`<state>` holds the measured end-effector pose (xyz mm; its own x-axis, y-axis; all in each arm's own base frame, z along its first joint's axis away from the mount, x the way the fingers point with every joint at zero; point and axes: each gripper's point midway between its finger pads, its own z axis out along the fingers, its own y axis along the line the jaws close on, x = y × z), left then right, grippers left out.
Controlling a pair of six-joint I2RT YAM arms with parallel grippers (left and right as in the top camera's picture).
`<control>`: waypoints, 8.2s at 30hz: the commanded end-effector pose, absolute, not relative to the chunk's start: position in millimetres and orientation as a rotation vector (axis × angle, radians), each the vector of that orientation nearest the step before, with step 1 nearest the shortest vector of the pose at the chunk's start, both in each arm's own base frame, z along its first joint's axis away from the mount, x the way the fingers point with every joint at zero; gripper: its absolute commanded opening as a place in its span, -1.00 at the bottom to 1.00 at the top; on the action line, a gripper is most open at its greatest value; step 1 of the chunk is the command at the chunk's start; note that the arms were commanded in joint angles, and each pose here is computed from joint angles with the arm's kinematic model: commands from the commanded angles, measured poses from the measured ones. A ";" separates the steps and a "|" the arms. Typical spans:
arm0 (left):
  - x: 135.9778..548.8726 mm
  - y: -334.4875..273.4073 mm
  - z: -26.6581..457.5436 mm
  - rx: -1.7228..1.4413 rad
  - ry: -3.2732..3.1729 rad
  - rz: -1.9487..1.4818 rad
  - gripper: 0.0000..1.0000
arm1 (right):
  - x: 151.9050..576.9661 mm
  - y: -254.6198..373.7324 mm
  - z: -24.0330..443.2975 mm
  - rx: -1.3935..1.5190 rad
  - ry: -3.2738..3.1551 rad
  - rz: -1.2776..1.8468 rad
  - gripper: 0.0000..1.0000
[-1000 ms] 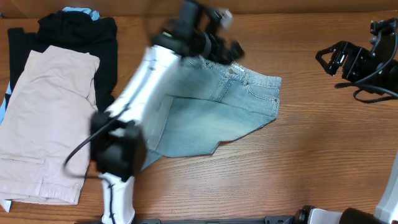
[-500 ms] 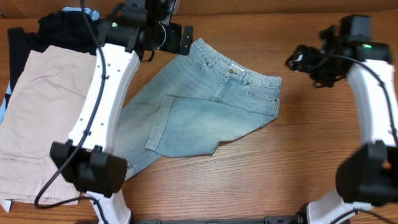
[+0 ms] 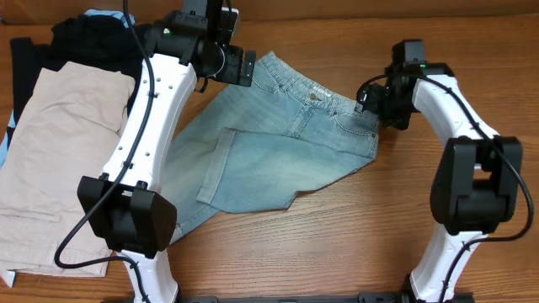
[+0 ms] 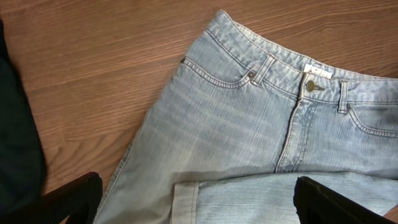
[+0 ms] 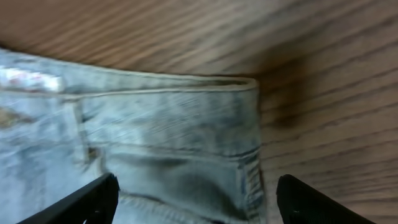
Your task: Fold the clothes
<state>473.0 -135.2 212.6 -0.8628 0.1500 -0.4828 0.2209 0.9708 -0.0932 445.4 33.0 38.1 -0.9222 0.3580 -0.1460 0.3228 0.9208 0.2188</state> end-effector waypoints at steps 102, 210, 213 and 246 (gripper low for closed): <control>464.9 -141.5 -78.1 0.274 3.131 -0.055 -0.92 | 368.8 -68.6 188.3 0.793 2.544 0.501 1.00; 466.1 -77.4 307.5 0.189 2.577 -0.009 1.00 | 203.0 318.3 150.8 -0.864 3.118 0.629 -0.92; 466.0 -77.4 307.5 0.189 2.577 -0.010 1.00 | 171.4 329.4 150.3 -0.904 3.167 0.591 -0.92; 372.6 -122.4 234.8 0.445 2.960 -0.253 1.00 | 296.1 82.4 258.4 0.182 2.845 0.379 0.82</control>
